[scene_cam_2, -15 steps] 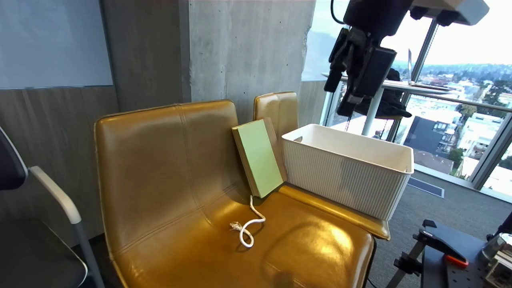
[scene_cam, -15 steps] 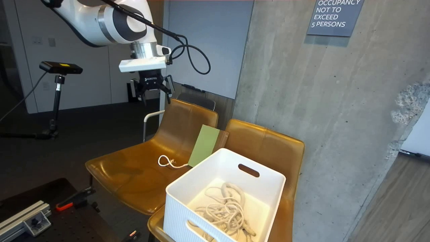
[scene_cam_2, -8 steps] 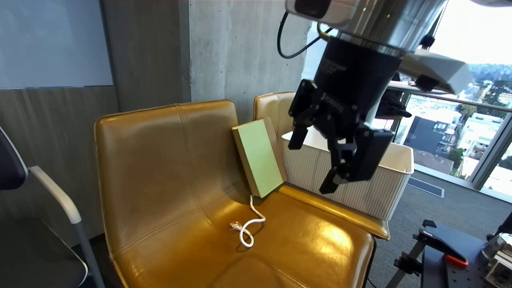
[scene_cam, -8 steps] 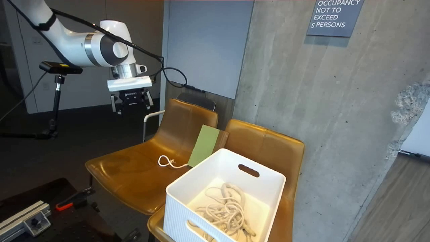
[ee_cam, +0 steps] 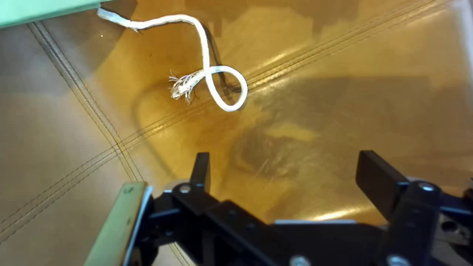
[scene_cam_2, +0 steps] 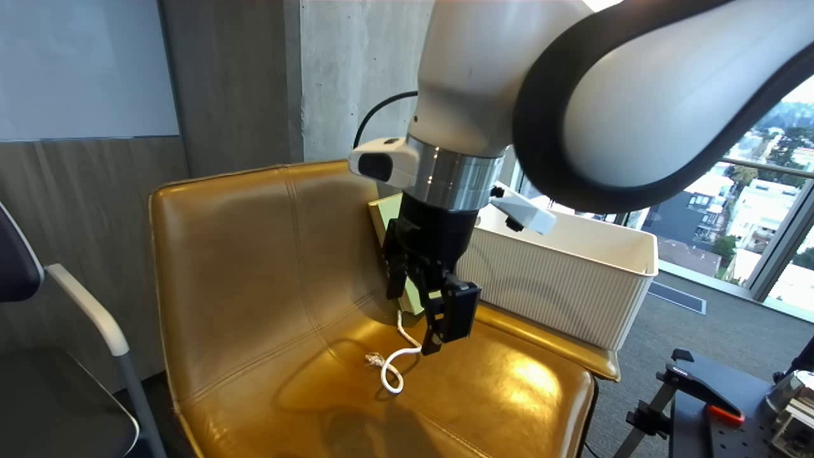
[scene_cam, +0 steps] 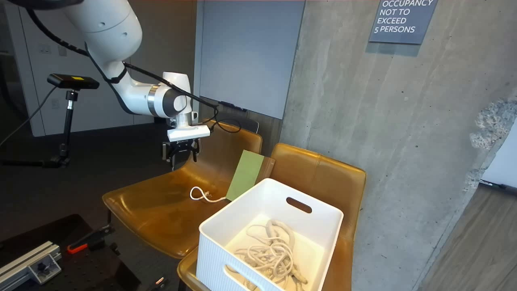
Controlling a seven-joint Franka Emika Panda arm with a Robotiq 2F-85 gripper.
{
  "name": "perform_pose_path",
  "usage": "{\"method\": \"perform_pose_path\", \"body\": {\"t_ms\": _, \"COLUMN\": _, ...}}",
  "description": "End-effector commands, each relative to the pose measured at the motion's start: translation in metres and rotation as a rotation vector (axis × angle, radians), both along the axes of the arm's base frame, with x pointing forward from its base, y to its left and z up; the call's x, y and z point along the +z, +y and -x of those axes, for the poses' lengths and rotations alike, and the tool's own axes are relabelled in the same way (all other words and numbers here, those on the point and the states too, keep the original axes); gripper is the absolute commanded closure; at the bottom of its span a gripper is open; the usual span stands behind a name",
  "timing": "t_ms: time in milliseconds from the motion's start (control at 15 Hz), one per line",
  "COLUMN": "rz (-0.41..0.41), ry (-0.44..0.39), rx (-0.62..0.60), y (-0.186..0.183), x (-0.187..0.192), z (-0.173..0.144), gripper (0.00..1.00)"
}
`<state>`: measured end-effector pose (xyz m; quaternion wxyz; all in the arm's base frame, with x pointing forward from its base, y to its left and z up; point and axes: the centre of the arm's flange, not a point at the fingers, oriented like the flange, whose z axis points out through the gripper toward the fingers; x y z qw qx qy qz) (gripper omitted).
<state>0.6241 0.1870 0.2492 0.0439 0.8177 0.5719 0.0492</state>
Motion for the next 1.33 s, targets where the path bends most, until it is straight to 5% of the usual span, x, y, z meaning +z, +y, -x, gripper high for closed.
{"method": "perform_pose_path", "body": {"t_ms": 0, "rz": -0.008, "ry": 0.040, "rx": 0.041, "y": 0.001, "x": -0.034, "z": -0.047, "gripper": 0.00}}
{"method": "perform_pose_path", "body": {"t_ms": 733, "rz": 0.009, "ry": 0.108, "rx": 0.029, "y": -0.025, "x": -0.093, "z": -0.062, "gripper": 0.00}}
{"method": "perform_pose_path", "body": {"t_ms": 800, "rz": 0.011, "ry": 0.110, "rx": 0.025, "y": -0.027, "x": -0.096, "z": -0.063, "gripper": 0.04}}
{"method": "perform_pose_path", "body": {"t_ms": 933, "rz": 0.015, "ry": 0.114, "rx": 0.016, "y": -0.032, "x": -0.103, "z": -0.063, "gripper": 0.29}}
{"method": "perform_pose_path", "body": {"t_ms": 1000, "rz": 0.016, "ry": 0.117, "rx": 0.012, "y": -0.034, "x": -0.106, "z": -0.063, "gripper": 0.29}}
{"method": "perform_pose_path", "body": {"t_ms": 1267, "rz": 0.014, "ry": 0.141, "rx": -0.002, "y": -0.038, "x": -0.124, "z": -0.054, "gripper": 0.60}}
